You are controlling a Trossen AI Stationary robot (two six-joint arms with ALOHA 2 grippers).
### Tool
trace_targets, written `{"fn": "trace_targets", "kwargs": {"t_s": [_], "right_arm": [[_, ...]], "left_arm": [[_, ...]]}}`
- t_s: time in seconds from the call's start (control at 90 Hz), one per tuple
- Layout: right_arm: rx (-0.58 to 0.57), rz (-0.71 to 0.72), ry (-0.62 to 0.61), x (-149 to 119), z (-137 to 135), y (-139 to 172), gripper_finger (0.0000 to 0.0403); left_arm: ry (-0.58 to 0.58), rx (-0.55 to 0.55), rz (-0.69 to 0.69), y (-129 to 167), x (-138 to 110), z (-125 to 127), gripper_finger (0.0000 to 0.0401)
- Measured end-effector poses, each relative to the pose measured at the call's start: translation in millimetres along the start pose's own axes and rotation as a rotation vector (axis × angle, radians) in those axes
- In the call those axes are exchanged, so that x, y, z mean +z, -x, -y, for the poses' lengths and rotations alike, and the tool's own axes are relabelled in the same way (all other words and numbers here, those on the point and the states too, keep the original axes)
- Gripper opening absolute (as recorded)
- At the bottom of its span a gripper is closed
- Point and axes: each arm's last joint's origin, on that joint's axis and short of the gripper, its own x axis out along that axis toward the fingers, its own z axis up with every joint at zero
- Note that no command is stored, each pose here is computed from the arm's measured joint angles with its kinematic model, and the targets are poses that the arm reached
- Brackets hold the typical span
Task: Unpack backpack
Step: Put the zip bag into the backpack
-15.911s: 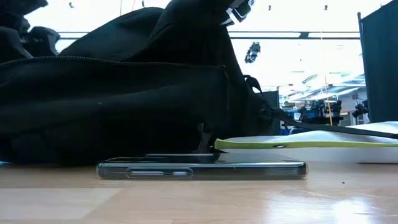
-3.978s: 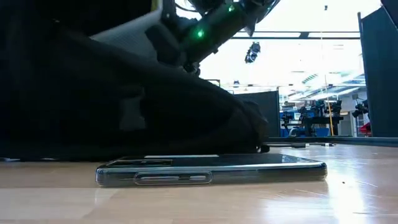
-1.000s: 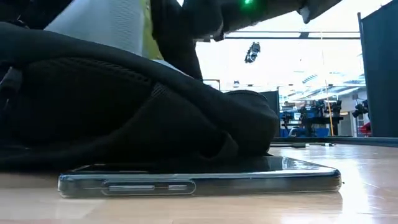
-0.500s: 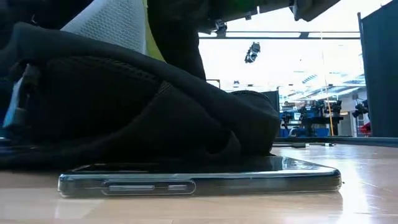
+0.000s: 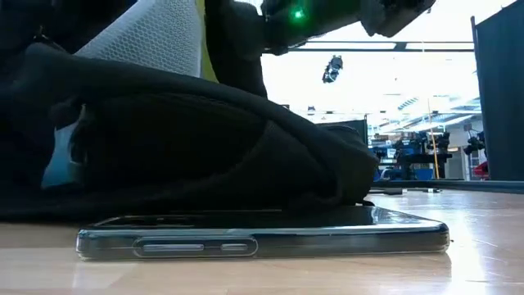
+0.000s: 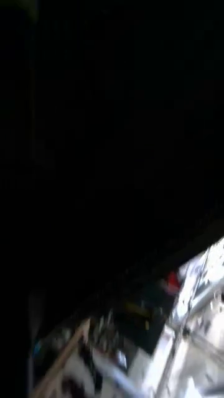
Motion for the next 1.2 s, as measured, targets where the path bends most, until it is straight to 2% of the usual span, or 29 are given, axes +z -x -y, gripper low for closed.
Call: {"fn": "trace_targets", "kwargs": {"t_s": [0.067,0.289,0.4,0.511,0.633,0.789,0.889,1.089,1.2], "right_arm": [[-0.039,-0.025,0.064,0.6,-0.3,2.7,0.0013],[-0.185,-0.133,0.25,7.5,-1.2,18.7,0.0002],[-0.206,-0.167,0.322,13.3,-3.7,30.8,0.0001],[-0.178,-0.177,0.34,21.4,-2.9,45.5,0.0],[-0.111,-0.193,0.301,27.8,7.5,59.3,0.0],[0.074,-0.256,0.165,25.2,33.1,64.8,0.0],[0.177,-0.343,0.124,16.8,45.3,65.6,0.0],[0.395,-0.479,0.07,2.7,52.2,64.8,0.0],[0.449,-0.523,0.071,-1.7,52.3,66.3,0.0]], "left_arm": [[-0.012,-0.006,-0.011,0.1,-1.5,0.1,0.0],[-0.062,-0.008,-0.052,0.7,-6.8,0.1,0.0],[-0.077,-0.013,-0.068,0.9,-9.0,0.2,0.0],[-0.068,-0.035,-0.071,1.0,-9.2,0.8,0.0],[-0.074,-0.052,-0.079,1.1,-10.1,1.2,0.0],[-0.105,-0.06,-0.107,1.5,-13.6,1.0,0.0],[-0.128,-0.06,-0.128,1.8,-16.5,0.6,0.0],[-0.138,-0.08,-0.143,2.0,-18.2,0.9,0.0],[-0.137,-0.101,-0.145,2.1,-18.3,1.5,0.0]]}}
